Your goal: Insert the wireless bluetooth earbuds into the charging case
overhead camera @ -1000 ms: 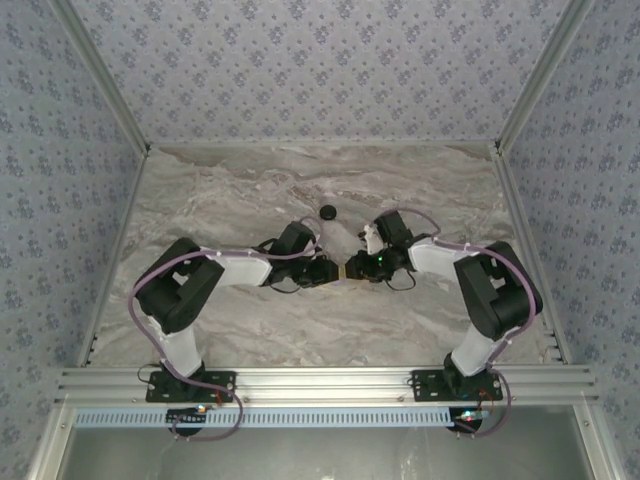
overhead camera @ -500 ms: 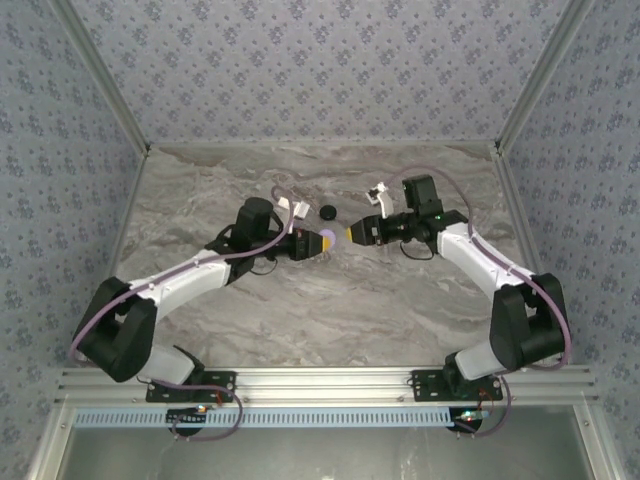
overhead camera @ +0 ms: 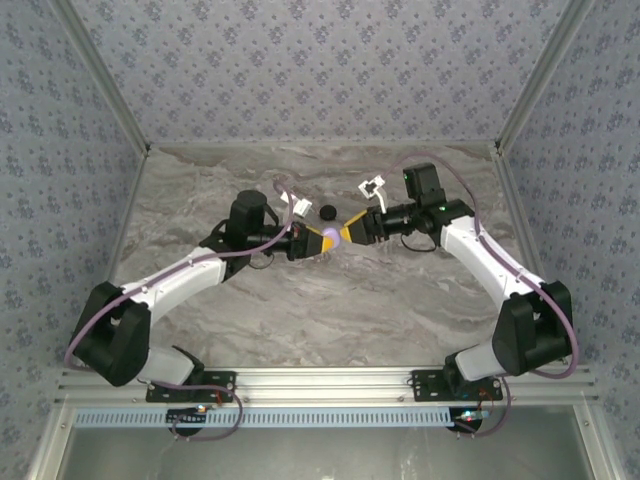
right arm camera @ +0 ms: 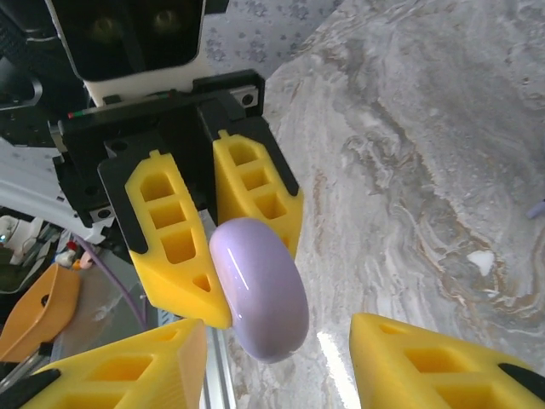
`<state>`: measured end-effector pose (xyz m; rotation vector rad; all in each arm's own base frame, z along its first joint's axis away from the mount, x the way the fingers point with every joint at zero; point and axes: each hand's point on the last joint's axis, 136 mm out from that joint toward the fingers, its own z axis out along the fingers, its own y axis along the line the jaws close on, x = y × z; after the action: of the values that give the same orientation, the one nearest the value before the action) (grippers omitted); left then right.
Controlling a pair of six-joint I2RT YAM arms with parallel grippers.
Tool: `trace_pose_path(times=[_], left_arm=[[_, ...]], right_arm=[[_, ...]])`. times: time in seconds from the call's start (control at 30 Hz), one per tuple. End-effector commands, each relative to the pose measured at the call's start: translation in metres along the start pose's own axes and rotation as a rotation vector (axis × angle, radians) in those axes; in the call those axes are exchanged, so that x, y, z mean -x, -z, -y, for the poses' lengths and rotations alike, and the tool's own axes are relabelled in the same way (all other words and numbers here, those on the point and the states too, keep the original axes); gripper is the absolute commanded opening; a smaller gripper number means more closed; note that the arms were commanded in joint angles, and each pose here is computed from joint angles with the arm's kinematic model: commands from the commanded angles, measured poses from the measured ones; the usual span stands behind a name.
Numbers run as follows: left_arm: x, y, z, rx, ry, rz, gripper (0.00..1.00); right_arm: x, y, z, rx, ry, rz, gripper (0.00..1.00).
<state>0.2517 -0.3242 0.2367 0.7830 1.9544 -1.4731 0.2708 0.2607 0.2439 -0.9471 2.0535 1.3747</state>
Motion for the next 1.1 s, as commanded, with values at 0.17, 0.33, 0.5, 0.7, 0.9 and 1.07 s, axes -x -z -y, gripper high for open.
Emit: trace_pose_path(times=[0.17,0.33,0.5,0.7,0.9,1.07], left_arm=[[0.020,0.010,0.031,-0.074,-0.115,0.039,0.15],[0.020,0.010,0.033,-0.081,-0.118,0.035,0.15],[0.018,0.009,0.035,-0.092,-0.122,0.028,0.15],[0.019,0.008,0.034,-0.082,-0.119,0.034,0.21],[0.022,0.009,0.033,-0.073,-0.116,0.051,0.31],[0.023,0.008,0.033,-0.071,-0.115,0.057,0.38]], right_arm=[[0.002,-0.004,-0.026,0.075,0.058,-0.027,0.41],[0.001,-0.006,-0.028,0.087,0.059,-0.031,0.36],[0.013,-0.003,-0.036,0.099,0.092,-0.011,0.26],[0.019,-0.001,-0.040,0.103,0.101,0.014,0.18],[0.021,0.001,-0.042,0.091,0.102,0.026,0.18],[0.023,0.001,-0.041,0.084,0.100,0.031,0.18]])
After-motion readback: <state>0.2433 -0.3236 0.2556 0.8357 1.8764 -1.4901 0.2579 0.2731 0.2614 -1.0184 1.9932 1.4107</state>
